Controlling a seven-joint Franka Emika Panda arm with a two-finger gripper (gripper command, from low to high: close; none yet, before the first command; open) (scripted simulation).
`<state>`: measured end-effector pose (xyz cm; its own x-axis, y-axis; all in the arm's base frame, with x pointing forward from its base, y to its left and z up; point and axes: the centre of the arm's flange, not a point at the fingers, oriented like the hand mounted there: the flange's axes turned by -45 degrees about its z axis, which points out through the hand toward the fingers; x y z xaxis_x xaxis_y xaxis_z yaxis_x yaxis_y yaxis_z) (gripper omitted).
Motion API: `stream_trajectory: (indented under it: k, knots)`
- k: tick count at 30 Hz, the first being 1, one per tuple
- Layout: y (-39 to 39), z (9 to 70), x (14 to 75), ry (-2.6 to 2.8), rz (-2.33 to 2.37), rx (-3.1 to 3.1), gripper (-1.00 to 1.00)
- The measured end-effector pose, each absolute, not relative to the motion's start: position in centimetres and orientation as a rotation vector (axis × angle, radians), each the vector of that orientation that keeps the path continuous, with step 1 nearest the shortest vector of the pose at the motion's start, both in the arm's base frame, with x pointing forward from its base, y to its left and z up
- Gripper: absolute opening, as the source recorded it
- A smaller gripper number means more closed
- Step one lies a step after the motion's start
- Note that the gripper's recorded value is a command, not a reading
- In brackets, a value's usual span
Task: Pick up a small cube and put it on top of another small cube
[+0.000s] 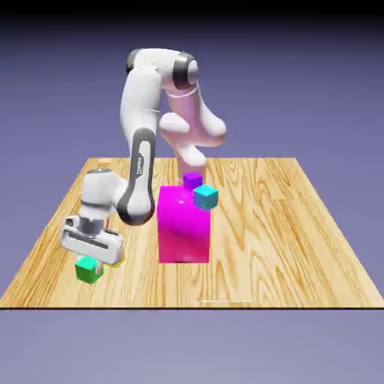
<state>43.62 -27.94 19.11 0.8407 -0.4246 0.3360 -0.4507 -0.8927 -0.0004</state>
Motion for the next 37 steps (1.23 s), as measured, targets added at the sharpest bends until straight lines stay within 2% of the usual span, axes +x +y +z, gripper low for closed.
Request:
stream_trajectory:
  k: [5,11,24,30,34,35,37]
  knots:
    - [-22.3,25.3,46.7,-0.043,0.514,3.1,-1.0]
    - [-14.8,32.2,47.5,0.791,0.496,3.087,-1.0]
    - [-2.6,43.1,40.2,2.42,0.377,2.325,-1.0]
    - [-0.4,45.3,35.9,2.881,0.316,1.836,-1.0]
    - [1.0,39.3,35.3,2.881,0.316,1.836,-1.0]
    - [1.2,38.6,35.1,2.881,0.316,1.836,1.0]
    - [1.2,38.6,35.2,2.88,0.318,1.836,1.0]
